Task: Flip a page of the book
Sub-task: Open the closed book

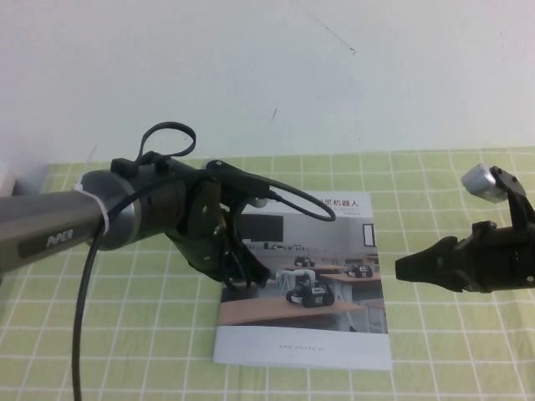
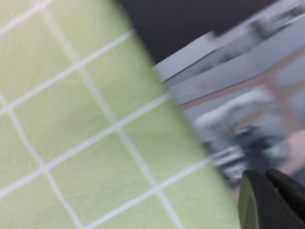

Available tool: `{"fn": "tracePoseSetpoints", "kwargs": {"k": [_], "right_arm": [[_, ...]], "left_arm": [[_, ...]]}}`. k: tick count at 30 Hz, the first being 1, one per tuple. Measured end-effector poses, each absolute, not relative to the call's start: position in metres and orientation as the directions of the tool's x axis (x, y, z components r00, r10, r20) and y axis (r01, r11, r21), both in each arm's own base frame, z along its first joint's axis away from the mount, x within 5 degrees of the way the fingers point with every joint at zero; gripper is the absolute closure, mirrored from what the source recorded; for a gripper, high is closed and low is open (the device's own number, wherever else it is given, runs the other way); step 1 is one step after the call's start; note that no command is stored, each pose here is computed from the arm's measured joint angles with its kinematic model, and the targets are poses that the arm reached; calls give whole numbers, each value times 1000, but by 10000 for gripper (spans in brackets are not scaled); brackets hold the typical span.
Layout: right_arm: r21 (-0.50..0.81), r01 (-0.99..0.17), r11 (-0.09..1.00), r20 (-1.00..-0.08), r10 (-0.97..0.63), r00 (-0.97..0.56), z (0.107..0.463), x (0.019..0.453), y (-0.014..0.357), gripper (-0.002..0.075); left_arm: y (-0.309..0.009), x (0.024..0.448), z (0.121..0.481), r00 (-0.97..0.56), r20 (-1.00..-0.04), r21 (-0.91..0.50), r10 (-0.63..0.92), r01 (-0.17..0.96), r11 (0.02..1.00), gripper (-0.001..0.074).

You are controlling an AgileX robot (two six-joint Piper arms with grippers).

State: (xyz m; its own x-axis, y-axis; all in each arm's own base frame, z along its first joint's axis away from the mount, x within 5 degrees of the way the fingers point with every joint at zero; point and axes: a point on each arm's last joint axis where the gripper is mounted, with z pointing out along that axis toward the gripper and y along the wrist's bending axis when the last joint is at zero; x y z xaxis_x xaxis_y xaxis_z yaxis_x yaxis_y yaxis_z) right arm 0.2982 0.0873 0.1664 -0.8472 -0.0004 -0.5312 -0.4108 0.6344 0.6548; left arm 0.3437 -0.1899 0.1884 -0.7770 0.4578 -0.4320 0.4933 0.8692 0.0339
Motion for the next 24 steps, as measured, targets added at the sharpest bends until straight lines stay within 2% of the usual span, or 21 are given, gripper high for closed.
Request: {"fn": "tracePoseSetpoints", "kwargs": {"k": [6, 16, 24], "right_arm": [[647, -413, 641, -522, -22, -853, 165, 297, 87, 534], [638, -405, 655, -499, -48, -865, 162, 295, 86, 536], [625, -397, 672, -499, -47, -865, 161, 295, 84, 536]], "left_arm": [[-184, 355, 156, -808, -394, 24, 439, 468, 883, 739], [-189, 364, 150, -809, -444, 3, 386, 429, 903, 739], [-211, 354, 149, -785, -452, -28, 424, 488, 872, 739]]}}
